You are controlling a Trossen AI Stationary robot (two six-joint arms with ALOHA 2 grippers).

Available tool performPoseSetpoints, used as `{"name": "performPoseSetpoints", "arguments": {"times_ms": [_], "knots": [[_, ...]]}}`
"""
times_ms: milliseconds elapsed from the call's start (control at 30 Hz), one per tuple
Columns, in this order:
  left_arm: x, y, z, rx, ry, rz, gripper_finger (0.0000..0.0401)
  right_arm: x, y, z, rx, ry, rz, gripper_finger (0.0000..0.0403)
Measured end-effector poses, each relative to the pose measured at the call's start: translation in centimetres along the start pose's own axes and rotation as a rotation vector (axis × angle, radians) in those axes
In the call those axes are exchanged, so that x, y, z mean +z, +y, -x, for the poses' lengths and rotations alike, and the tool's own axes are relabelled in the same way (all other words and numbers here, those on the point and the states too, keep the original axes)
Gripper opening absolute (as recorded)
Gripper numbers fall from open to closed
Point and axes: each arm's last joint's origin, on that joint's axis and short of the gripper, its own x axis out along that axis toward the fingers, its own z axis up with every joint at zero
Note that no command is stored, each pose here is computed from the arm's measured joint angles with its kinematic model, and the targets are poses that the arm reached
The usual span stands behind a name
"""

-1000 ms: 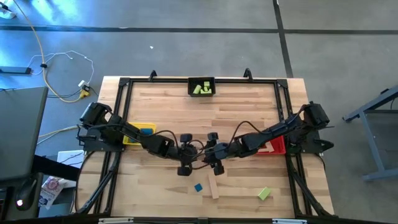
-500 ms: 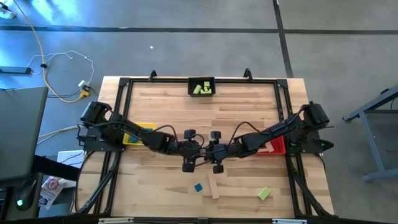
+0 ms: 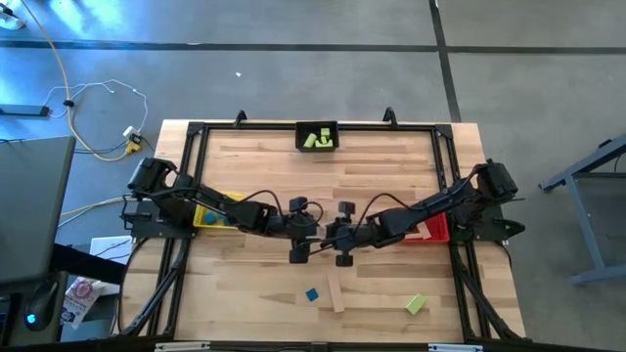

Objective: Sort & place blocks by color
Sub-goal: Put the light brown block into the red bin

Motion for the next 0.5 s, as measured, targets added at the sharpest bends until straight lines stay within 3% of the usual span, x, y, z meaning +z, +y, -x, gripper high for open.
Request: {"name": "performPoseSetpoints", "arguments": {"times_ms": [267, 500], "knots": [[-0.1, 0.5, -0.1, 0.014, 0.014, 0.005, 0.0206, -2.7, -0.6, 0.6, -0.141, 0.251, -0.079, 0.0101], [-0.1, 0.5, -0.1, 0.015, 0.016, 0.005, 0.0205, -3.9, -0.7, 4.0, -0.276, 0.345, -0.175, 0.0101]]}}
